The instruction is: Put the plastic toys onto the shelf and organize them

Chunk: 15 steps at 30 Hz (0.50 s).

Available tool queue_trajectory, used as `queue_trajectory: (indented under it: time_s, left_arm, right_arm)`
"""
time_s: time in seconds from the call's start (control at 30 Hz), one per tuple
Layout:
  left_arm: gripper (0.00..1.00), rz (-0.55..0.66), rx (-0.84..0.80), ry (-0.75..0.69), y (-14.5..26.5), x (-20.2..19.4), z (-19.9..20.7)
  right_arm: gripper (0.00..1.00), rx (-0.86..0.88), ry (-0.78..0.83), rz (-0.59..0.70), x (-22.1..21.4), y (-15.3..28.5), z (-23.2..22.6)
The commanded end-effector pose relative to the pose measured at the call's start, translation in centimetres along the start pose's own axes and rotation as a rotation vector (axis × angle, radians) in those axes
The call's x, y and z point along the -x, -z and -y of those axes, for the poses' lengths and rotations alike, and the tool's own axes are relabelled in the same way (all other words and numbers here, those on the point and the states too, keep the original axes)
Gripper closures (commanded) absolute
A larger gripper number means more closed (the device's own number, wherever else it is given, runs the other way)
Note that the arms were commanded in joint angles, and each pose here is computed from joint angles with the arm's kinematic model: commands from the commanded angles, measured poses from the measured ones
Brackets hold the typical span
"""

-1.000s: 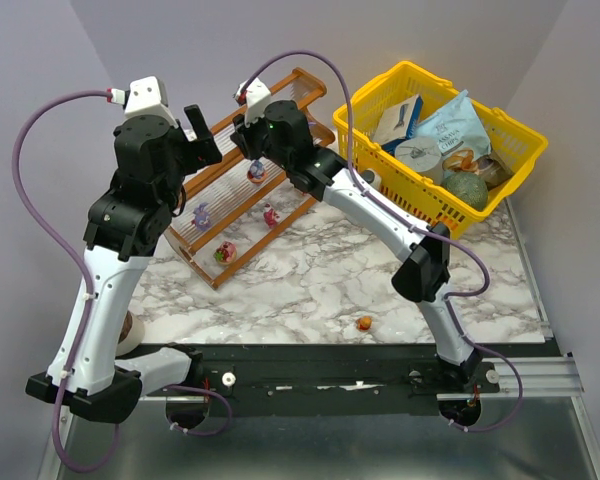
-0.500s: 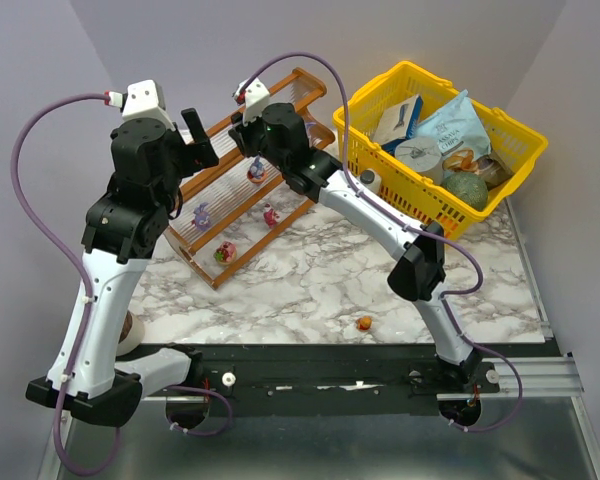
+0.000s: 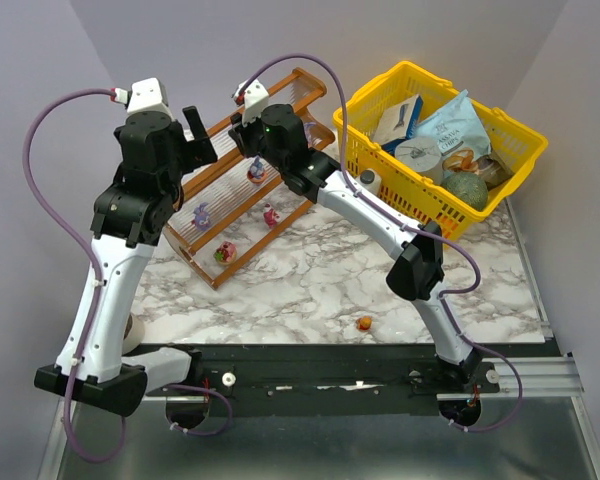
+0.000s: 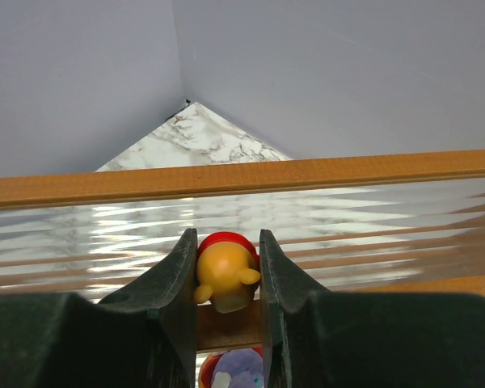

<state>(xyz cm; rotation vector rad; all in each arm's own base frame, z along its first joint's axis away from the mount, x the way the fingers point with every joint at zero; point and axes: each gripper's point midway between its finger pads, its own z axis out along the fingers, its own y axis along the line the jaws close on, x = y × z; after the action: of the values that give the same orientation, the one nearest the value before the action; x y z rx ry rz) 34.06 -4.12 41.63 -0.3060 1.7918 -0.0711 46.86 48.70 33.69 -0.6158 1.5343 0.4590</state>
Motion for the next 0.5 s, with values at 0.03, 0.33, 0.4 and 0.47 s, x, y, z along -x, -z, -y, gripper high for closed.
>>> queue_trajectory:
  time_s: [0.03,0.33,0.4,0.47]
  left_arm:
    - [0.01,0.019,-0.011,0.02,-1.1,1.1,0.5]
    - [0.01,-0.024,0.0,0.094,-6.3,1.4,0.8]
    - [0.01,-0.036,-0.003,0.102,-7.1,1.2,0.9]
    - [0.01,-0.04,-0.005,0.106,-7.6,1.1,0.9]
  right_arm:
    - [0.74,-0.019,0.035,-0.124,-4.7,-0.4,0.6]
    - [0.64,0.018,0.02,-0.118,-4.5,-0.3,0.3]
    - [0.62,0.019,0.02,-0.12,-4.6,-0.4,0.4]
    - [0.59,0.02,0.016,-0.117,-4.6,-0.5,0.5]
